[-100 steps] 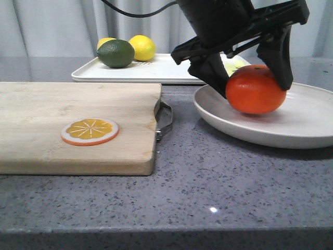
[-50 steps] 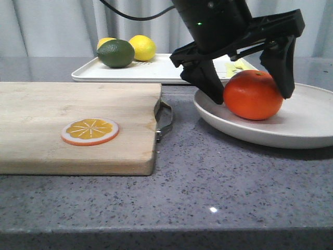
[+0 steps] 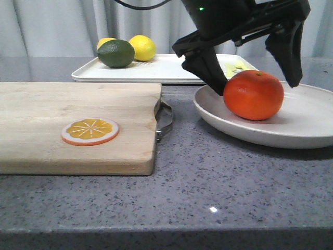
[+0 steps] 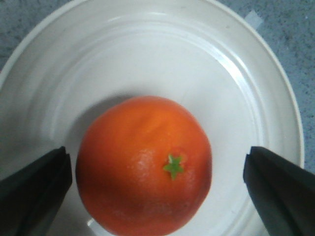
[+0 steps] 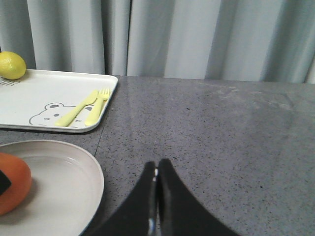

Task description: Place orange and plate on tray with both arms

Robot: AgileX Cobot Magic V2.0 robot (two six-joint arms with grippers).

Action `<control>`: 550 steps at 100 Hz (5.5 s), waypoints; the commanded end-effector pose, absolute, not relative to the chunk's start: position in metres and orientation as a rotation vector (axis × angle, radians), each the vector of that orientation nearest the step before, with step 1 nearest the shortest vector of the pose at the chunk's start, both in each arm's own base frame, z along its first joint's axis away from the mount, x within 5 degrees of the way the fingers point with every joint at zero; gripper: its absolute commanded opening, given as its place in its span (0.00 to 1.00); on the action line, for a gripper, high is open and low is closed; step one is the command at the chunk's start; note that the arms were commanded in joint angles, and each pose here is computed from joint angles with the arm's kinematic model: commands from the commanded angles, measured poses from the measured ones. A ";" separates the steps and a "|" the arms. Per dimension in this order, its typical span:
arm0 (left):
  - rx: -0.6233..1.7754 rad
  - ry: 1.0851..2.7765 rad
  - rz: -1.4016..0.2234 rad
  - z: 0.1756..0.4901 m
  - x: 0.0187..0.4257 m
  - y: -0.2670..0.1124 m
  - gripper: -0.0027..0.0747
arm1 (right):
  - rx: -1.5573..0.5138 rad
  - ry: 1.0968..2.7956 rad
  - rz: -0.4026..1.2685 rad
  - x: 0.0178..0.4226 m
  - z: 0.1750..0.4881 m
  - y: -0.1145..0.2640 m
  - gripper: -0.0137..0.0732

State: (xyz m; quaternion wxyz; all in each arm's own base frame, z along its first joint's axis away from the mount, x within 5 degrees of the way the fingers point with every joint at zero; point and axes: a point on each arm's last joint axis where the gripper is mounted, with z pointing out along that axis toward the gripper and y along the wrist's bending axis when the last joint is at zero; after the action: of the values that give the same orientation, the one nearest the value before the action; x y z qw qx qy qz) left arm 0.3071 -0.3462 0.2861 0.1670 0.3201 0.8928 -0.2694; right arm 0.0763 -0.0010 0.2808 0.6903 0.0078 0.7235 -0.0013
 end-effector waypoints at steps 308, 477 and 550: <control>0.654 1.647 -0.627 0.353 0.082 -0.084 0.01 | -0.024 2.346 0.148 0.179 0.340 0.016 0.66; 0.654 1.647 -0.627 0.353 0.082 -0.084 0.01 | 0.080 2.667 0.335 0.282 0.288 0.039 0.09; 0.650 1.649 -0.634 0.353 0.082 -0.084 0.01 | 0.058 2.489 0.601 0.352 0.356 0.063 0.09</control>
State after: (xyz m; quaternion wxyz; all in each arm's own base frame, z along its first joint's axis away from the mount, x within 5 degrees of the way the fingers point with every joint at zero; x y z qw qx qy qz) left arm 0.0809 -0.0843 0.3366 0.5505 0.2967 0.7375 -0.2550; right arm 0.3406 0.0577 0.3288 0.2429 0.0288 0.9496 0.1960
